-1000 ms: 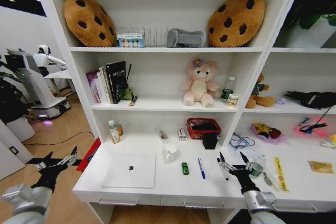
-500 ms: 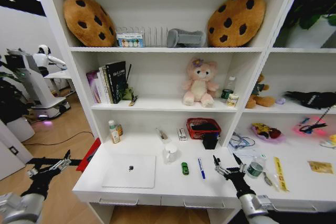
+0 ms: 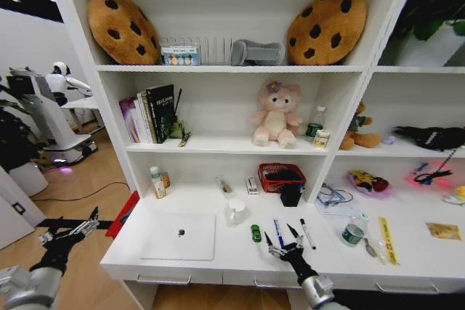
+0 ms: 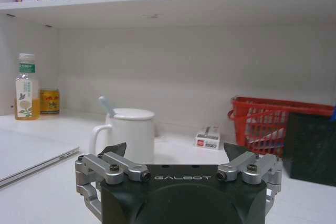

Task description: Organize the objects on the table.

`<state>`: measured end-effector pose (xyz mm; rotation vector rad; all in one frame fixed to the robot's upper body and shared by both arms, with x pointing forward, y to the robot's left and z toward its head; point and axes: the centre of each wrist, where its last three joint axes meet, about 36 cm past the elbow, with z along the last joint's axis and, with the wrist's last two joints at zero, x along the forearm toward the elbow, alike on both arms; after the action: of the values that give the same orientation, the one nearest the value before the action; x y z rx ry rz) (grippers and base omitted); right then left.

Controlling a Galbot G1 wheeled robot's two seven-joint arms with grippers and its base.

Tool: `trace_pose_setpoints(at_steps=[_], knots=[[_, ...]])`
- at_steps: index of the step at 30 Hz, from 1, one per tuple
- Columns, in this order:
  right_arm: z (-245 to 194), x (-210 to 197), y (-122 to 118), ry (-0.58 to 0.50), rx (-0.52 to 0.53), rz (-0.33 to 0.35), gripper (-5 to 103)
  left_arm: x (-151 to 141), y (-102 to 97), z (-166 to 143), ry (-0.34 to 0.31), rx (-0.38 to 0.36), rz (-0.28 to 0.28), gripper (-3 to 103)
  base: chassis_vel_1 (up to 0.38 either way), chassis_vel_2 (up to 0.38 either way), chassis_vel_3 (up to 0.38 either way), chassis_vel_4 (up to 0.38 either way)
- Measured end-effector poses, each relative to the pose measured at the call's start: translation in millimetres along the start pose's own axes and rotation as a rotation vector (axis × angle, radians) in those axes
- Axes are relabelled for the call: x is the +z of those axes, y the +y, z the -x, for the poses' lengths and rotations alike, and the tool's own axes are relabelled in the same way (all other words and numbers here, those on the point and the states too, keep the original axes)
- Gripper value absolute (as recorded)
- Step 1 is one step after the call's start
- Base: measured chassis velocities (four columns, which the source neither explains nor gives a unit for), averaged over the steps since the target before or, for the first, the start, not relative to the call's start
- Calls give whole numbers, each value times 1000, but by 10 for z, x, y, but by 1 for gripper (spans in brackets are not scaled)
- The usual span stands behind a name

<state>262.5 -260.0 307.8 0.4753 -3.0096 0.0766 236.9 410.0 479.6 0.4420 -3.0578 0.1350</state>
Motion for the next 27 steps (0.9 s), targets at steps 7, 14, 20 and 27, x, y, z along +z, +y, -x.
trace_pose_setpoints(at_steps=[7, 14, 20, 27], knots=[[276, 176, 218, 28, -32, 29, 100, 0, -1, 1, 0, 1, 1, 100, 0, 0, 0, 0], [503, 297, 381, 59, 15, 82, 100, 0, -2, 1, 0, 1, 1, 100, 0, 0, 0, 0], [573, 438, 533, 96, 55, 110, 100, -1, -2, 2, 0, 1, 2, 100, 0, 0, 0, 0], [588, 464, 592, 106, 90, 110, 93, -1, -2, 2, 0, 2, 2, 100, 0, 0, 0, 0]])
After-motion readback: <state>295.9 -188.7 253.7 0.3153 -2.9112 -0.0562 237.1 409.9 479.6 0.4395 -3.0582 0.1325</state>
